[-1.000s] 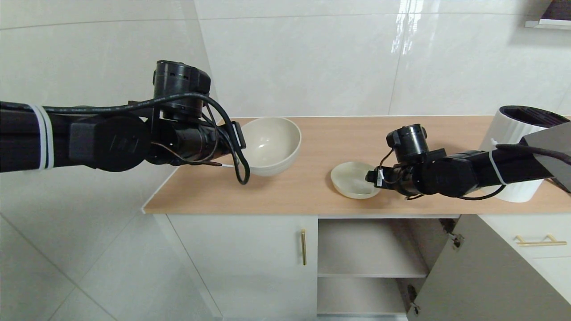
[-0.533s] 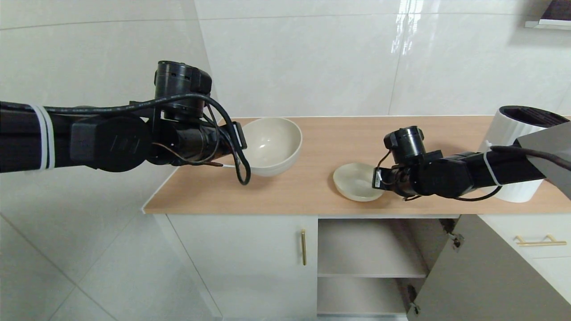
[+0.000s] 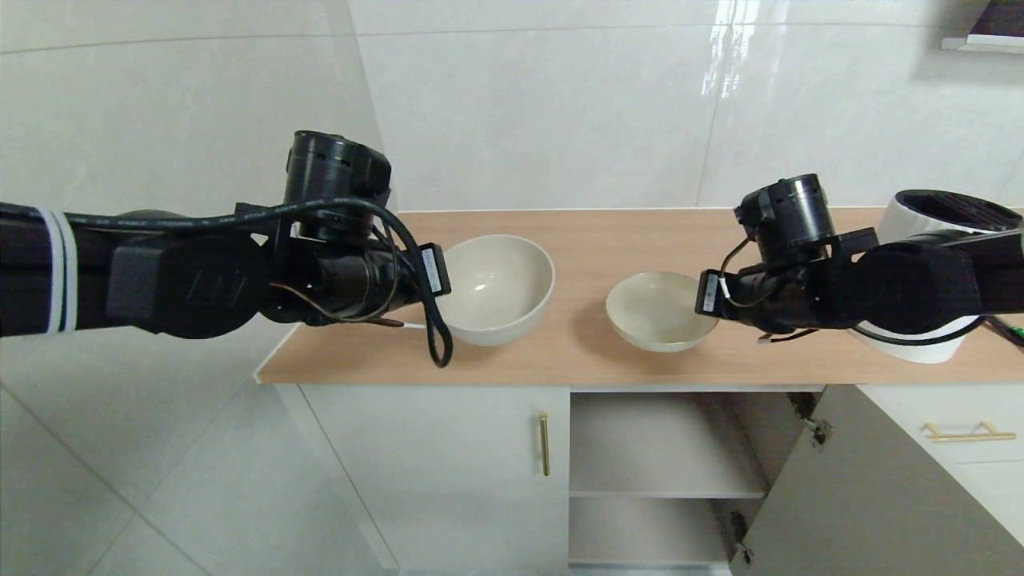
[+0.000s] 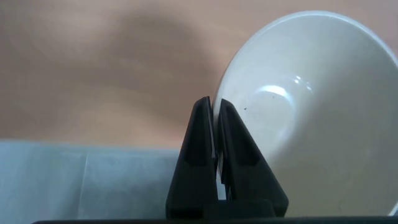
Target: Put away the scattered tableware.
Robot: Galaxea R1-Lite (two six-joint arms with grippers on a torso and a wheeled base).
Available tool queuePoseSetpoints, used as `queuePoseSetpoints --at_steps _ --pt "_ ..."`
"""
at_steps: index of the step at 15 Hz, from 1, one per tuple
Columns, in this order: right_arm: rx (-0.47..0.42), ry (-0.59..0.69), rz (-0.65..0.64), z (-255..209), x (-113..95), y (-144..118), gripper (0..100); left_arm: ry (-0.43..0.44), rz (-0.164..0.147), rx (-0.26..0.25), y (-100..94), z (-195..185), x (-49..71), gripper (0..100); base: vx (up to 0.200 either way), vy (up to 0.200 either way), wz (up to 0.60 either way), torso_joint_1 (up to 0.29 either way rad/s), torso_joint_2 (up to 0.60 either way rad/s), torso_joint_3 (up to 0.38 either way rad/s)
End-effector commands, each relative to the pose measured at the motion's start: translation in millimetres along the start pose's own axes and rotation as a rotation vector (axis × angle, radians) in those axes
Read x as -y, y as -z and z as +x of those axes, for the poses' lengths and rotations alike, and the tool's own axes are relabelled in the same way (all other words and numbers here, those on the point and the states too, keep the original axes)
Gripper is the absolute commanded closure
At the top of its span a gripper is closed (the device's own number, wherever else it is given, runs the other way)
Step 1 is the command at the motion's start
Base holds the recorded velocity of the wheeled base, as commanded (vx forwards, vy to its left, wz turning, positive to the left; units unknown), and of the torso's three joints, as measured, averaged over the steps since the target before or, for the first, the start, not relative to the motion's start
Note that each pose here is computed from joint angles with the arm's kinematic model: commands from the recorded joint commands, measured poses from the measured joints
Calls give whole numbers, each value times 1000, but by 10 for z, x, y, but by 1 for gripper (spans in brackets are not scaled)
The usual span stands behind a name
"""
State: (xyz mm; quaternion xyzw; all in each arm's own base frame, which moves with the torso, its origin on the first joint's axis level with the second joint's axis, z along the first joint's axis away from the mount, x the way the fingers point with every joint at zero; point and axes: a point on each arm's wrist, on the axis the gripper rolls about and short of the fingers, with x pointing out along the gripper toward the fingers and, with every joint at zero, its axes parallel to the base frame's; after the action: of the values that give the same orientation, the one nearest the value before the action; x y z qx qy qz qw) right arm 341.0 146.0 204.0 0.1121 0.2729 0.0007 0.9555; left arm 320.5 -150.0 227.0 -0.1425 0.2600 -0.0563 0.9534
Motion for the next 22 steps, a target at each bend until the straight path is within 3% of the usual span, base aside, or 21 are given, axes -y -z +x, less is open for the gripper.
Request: queuePoseSetpoints --at_steps 1,3,6,9,16,22 --pt "9 -13 -1 -379 48 -48 100 25 27 -23 117 -177 45 100 0 0 0 0 0 0" --pt "-40 -14 -32 -548 90 169 100 27 50 -62 281 -240 28 100 0 0 0 0 0 0" --pt "-117 -21 -73 -773 194 514 100 19 58 -89 496 -243 -68 100 0 0 0 0 0 0" --pt "-148 -10 -51 -762 241 622 100 12 59 -101 658 -209 -146 100 0 0 0 0 0 0" --pt "-198 25 -70 -580 245 739 100 10 61 -100 659 -212 -154 100 -29 0 0 -1 0 0" --pt "-177 19 -66 -485 257 819 100 13 59 -93 643 -230 -151 100 0 0 0 -29 69 37"
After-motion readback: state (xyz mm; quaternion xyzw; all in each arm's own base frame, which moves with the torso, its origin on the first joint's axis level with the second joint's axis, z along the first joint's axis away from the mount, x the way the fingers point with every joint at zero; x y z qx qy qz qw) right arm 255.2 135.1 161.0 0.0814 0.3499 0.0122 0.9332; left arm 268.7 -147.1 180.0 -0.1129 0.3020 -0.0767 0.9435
